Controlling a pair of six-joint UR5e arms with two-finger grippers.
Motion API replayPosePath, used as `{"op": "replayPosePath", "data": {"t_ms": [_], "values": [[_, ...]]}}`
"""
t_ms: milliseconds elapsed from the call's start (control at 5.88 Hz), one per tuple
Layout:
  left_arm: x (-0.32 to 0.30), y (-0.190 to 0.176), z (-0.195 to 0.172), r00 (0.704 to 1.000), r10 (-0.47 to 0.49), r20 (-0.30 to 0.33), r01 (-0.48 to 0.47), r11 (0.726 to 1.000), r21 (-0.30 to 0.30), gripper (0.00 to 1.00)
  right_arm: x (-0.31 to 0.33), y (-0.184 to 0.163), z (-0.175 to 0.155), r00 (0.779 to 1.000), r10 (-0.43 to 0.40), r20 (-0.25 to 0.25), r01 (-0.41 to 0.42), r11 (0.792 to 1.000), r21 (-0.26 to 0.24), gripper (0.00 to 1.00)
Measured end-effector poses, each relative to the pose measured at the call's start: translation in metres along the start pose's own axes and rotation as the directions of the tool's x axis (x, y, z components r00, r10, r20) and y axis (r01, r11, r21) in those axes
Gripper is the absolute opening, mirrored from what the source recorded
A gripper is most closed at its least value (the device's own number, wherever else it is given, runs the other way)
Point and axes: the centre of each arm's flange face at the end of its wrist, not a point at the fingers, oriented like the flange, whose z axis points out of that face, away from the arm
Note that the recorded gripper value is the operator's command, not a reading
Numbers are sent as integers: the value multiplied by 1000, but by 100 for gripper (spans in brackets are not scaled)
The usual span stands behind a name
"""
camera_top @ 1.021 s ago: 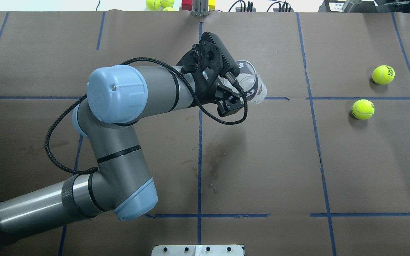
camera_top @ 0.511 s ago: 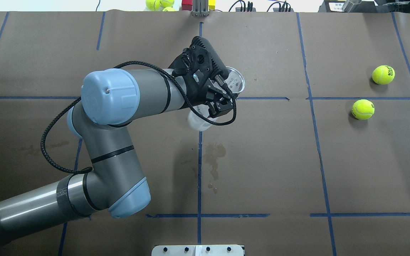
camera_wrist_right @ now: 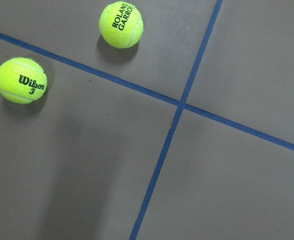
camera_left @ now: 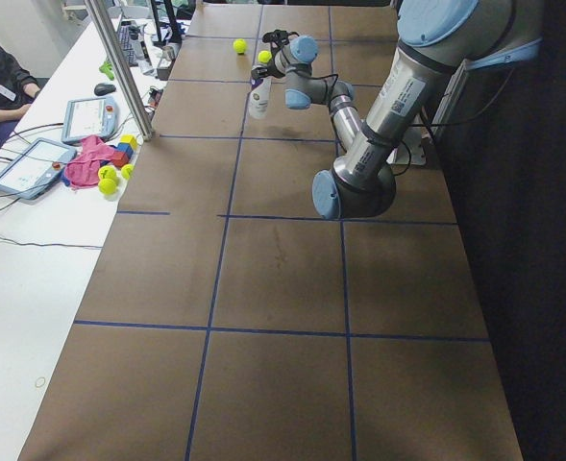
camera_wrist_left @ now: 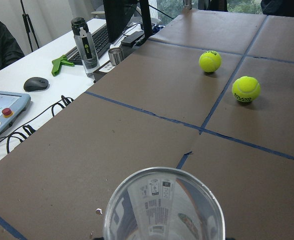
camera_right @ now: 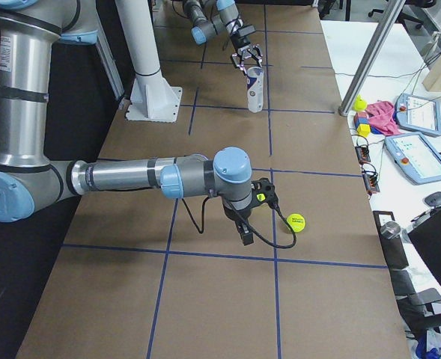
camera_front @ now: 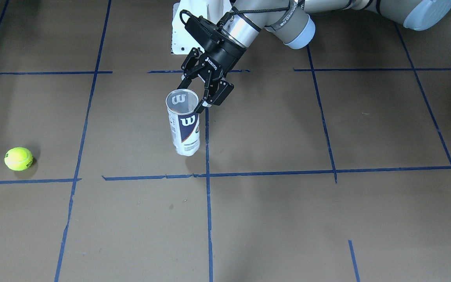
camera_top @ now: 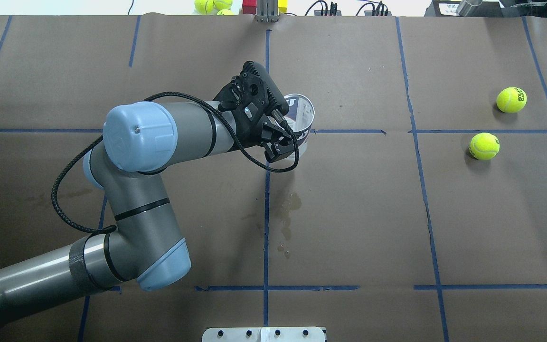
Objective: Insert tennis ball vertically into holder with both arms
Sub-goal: 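Lift the can with the left gripper and rotate it upright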
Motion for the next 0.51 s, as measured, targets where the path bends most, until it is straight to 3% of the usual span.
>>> {"op": "replayPosePath", "data": {"t_ms": [511], "values": [[-2, 14, 6, 1000, -5, 3, 5, 1000, -23, 80, 0, 0, 0, 1000, -1, 0, 1, 1000, 1, 100]]}}
